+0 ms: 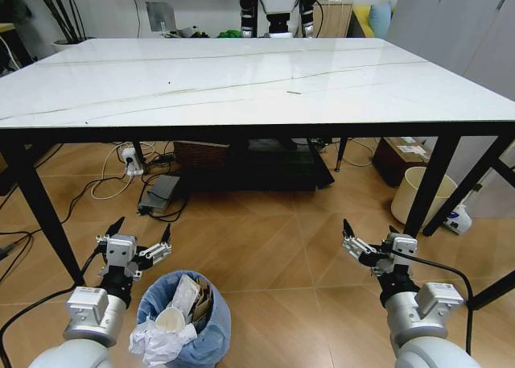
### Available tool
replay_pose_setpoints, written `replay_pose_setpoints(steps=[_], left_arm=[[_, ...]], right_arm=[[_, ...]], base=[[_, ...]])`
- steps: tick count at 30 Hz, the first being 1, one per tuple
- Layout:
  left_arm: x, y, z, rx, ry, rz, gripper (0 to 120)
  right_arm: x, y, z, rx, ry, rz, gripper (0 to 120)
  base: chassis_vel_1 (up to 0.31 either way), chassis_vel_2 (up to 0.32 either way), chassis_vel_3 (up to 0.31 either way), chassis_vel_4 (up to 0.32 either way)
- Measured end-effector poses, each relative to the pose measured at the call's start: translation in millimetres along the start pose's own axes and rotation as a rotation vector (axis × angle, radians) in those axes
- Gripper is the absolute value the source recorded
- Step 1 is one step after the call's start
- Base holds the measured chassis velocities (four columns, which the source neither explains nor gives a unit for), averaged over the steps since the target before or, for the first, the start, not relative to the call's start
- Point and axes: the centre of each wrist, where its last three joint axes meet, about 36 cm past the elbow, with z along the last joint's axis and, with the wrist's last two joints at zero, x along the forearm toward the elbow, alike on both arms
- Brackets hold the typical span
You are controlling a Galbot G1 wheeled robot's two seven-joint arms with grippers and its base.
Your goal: Pick up the trash bin and place the trash from the table into it.
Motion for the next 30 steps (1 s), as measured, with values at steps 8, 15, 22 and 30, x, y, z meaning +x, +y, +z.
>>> replay_pose_setpoints(steps=[8, 15, 22, 30], left_arm=[[-0.2, 0.0, 0.3, 0.001, 0.002, 0.0, 100], [-0.3, 0.0, 0.5, 0.002, 0.004, 0.0, 100], [-0.3, 0.0, 0.6, 0.002, 0.005, 0.0, 100], [-0.3, 0.0, 0.6, 0.003, 0.006, 0.0, 100]], right_arm=[[0.0, 0.0, 0.0, 0.001, 0.0, 0.0, 100], [0.0, -0.1, 0.0, 0.001, 0.0, 0.0, 100], [0.0, -0.1, 0.0, 0.001, 0.0, 0.0, 100], [0.0, -0.1, 0.0, 0.001, 0.0, -0.001, 100]], base=[[0.0, 0.0, 0.0, 0.0], [0.0, 0.0, 0.0, 0.0], [0.0, 0.0, 0.0, 0.0], [0.0, 0.0, 0.0, 0.0]])
